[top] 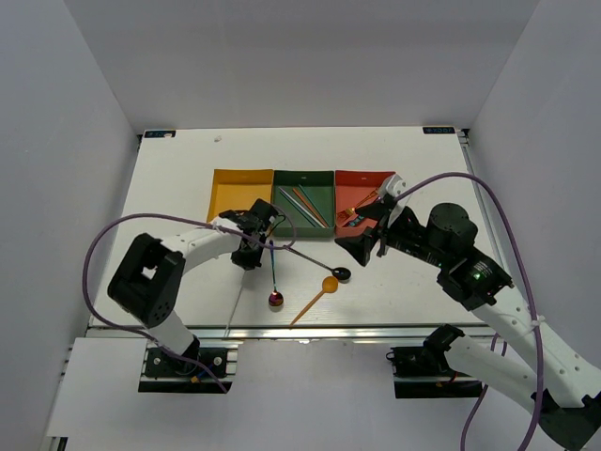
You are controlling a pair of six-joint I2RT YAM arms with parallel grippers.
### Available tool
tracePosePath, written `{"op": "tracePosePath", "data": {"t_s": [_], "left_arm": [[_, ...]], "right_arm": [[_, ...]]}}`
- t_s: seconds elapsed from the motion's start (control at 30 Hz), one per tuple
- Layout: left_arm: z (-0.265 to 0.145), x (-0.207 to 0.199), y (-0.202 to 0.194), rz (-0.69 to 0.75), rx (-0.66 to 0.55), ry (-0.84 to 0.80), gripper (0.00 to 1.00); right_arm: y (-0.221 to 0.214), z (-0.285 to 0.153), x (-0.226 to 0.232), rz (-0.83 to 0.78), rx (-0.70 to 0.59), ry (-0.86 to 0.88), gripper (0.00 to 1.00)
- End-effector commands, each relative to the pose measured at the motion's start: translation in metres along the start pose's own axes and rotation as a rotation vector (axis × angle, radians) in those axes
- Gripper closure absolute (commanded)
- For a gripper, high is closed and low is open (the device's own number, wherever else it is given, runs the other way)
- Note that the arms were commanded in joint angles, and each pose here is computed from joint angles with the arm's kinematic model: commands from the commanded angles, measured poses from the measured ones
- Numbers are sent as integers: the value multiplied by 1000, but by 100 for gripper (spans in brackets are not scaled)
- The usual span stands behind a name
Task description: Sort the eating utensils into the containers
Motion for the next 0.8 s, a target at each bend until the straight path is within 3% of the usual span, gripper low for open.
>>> {"op": "tracePosePath", "data": {"t_s": [0.0,0.3,0.43,0.53,0.6,0.77], "left_arm": [[-46,-8,21,-62,-98,-86,100],[-137,-6,102,-232,-428,-193,100],[-166,-18,165,-369,-595,-276,100],[-170,-25,200,-440,-621,-296,100],[-168,-26,214,-409,-604,-261,100],[-160,-19,175,-339,-570,-213,75]], "right_arm": [[23,-3,-3,3,-50,-39,11],[31,1,-35,121,-32,-240,11],[37,-3,-51,167,-46,-351,11],[39,-3,-57,179,-40,-391,10],[36,-3,-56,179,-14,-382,11],[28,-7,-56,185,3,-393,11]]}}
Point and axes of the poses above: each gripper's point midway between its finger pads, its own z axis out along the fingers, its own x axis along the line the jaws close on, y = z × x, the point moved 1 cm from there along -z, back along the fingers, and after that the axes turned 3 degrees about z, right-handed, at the moved point
